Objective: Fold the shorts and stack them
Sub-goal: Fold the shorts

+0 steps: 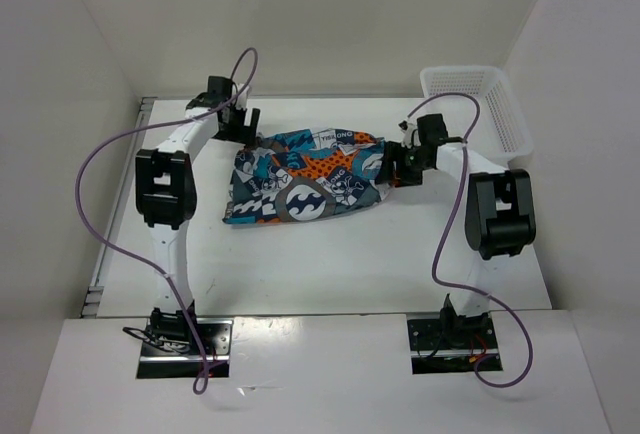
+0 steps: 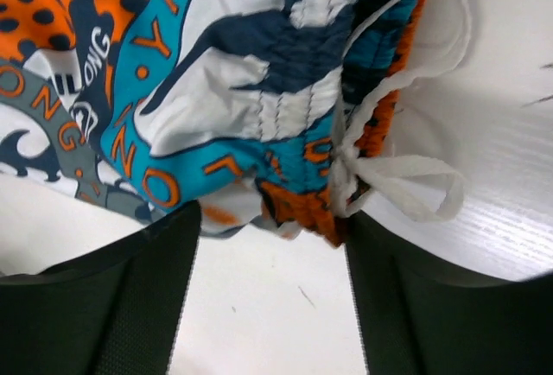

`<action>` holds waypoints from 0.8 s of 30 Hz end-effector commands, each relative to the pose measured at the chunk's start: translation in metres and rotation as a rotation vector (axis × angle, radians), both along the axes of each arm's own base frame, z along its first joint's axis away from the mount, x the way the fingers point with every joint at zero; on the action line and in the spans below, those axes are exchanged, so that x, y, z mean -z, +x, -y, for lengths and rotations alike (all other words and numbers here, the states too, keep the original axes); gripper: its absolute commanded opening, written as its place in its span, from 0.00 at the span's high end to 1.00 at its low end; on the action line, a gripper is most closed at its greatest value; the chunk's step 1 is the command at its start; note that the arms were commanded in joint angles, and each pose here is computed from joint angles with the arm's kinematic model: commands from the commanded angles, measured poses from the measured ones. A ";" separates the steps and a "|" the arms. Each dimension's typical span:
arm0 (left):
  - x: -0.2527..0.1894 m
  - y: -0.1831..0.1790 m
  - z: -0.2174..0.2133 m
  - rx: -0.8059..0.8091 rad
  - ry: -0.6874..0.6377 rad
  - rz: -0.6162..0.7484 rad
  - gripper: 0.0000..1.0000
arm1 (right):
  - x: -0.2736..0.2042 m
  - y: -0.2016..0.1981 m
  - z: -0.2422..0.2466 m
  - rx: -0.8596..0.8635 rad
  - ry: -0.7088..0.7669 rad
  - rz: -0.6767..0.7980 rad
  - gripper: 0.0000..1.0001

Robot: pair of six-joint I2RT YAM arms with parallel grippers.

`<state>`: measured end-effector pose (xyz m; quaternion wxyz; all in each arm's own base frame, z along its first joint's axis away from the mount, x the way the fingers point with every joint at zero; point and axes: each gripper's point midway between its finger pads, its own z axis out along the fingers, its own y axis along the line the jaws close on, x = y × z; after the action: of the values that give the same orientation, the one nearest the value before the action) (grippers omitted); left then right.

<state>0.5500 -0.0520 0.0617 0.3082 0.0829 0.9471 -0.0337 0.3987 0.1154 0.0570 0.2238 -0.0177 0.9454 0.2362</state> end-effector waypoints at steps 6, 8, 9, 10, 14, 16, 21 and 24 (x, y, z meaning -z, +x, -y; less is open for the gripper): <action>-0.120 0.002 -0.016 -0.087 0.107 0.214 0.01 | -0.043 -0.021 -0.001 -0.027 0.045 0.068 0.23; -0.128 0.001 -0.020 -0.105 0.125 0.229 0.01 | -0.045 -0.016 0.002 0.021 0.058 0.077 0.22; -0.123 -0.001 -0.020 -0.105 0.127 0.217 0.01 | -0.039 -0.016 0.004 0.048 0.056 0.058 0.22; -0.127 -0.004 -0.021 -0.105 0.127 0.217 0.01 | -0.036 -0.012 0.006 0.105 0.055 0.040 0.22; -0.117 -0.018 0.035 0.011 0.104 0.187 0.01 | -0.018 0.003 0.009 0.213 0.062 -0.014 0.22; -0.104 -0.028 0.079 0.108 0.075 0.161 0.01 | -0.007 0.012 0.017 0.275 0.028 -0.036 0.22; -0.054 -0.058 0.142 0.257 0.062 0.051 0.01 | 0.012 0.022 0.022 0.315 -0.001 -0.067 0.22; -0.018 -0.074 0.143 0.274 0.083 -0.029 0.01 | 0.017 0.024 0.016 0.331 0.033 -0.087 0.22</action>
<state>0.4888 -0.2073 0.1179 0.3324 0.2230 0.9155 -0.0404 0.3989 0.1000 0.0302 0.1891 0.1306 0.9510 0.2070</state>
